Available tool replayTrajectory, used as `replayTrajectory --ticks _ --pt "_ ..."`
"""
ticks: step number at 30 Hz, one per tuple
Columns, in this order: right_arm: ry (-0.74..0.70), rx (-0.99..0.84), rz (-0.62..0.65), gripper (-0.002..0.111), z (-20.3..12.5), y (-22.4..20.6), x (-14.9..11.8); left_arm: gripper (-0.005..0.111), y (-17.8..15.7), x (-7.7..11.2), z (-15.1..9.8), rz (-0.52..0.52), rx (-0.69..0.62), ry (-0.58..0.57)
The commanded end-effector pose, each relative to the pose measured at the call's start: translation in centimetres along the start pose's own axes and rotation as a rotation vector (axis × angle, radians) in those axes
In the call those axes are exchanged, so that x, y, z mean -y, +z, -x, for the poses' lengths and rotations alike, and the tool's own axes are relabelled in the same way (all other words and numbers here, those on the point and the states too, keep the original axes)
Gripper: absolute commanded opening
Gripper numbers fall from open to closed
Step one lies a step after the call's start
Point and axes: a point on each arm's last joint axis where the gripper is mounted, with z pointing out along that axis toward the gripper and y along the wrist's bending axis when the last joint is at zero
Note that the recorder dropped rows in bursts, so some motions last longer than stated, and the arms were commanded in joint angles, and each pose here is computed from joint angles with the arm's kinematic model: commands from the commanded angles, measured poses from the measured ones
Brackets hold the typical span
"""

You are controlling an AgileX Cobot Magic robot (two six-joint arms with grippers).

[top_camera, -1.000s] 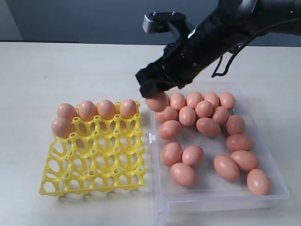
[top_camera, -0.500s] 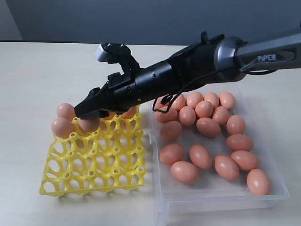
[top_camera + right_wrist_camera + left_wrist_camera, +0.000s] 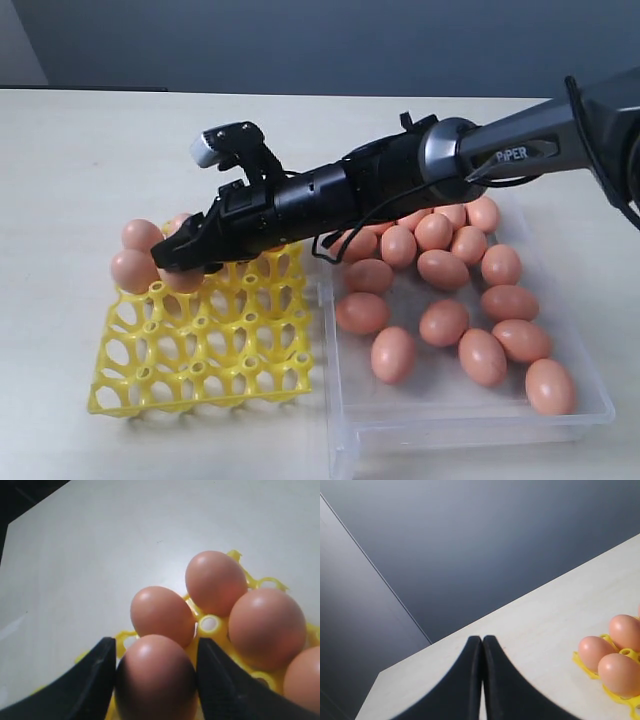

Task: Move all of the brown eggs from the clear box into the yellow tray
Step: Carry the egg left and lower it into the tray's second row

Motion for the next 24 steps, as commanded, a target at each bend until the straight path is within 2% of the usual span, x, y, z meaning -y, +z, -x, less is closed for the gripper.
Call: replayTrajectory --ticks 1,11,24 --pt "-0.015 0.004 -0.012 -0.001 0.1 0.1 0.2 0.0 0.0 0.0 0.1 -0.006 0.013 -0.002" --pt "-0.072 0.032 -0.01 -0.001 1.3 0.1 0.1 0.0 0.0 0.0 0.1 -0.006 0.013 -0.002" --pt "-0.076 0.012 -0.054 -0.001 0.7 0.5 0.8 0.0 0.0 0.0 0.1 -0.006 0.013 -0.002"
